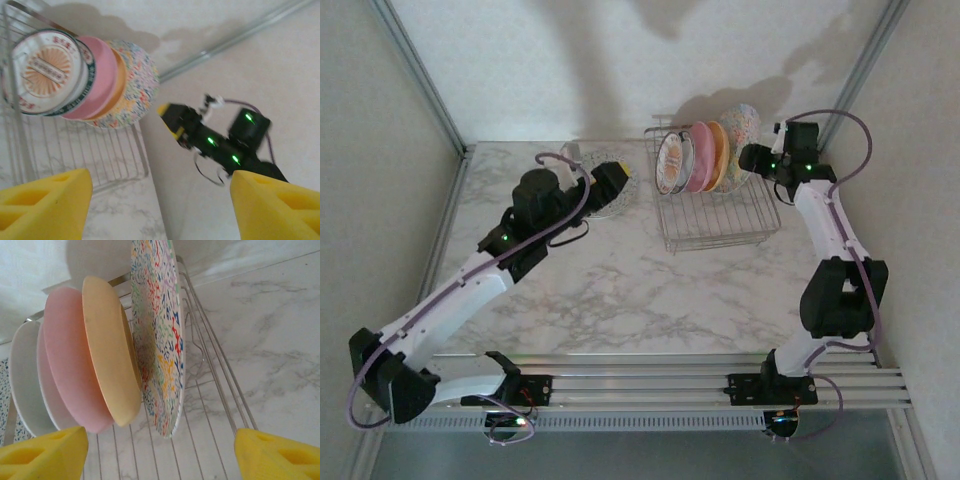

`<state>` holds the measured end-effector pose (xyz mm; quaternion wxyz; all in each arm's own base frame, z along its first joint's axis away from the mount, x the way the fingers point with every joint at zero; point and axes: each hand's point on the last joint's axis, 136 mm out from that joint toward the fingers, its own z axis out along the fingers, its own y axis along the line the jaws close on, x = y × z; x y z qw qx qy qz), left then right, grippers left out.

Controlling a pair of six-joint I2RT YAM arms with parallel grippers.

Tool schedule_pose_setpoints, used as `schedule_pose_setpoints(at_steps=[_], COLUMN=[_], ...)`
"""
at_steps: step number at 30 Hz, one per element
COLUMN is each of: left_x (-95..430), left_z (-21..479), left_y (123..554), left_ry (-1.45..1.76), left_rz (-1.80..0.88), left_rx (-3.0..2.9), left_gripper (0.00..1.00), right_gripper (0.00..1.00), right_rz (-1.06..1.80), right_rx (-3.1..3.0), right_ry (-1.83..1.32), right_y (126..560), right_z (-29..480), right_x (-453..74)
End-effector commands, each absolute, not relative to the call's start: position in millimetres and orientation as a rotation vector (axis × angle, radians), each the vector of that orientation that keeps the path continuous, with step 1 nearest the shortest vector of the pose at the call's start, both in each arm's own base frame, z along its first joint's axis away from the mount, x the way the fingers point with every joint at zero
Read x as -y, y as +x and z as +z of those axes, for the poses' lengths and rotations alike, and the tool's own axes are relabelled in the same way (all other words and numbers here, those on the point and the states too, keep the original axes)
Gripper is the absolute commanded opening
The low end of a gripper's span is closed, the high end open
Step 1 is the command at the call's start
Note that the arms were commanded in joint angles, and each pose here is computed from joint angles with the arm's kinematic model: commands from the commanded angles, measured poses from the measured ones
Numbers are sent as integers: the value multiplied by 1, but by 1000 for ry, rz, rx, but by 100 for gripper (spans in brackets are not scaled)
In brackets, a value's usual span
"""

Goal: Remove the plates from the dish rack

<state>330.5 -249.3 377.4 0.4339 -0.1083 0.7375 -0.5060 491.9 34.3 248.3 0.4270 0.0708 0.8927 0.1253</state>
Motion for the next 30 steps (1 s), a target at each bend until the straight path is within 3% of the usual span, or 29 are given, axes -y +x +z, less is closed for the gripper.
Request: schedule_pose_setpoints(at_steps=[1,15,30], left_x=[247,237,236], left_z=[384,404,403], left_y=[316,289,288], left_ry=[-234,-242,-264], left_rz=[-1258,-1271,-1259], left_rx=[-1788,-1715,-1712], left_gripper=[72,72,72], right_gripper=[75,58,40], right_rz=[311,331,388], right_rx=[-2175,-2223,-2231], right_ry=[128,69,50], right_y=[511,545,561], right_z=[261,220,209], right_x=[-33,-37,-44])
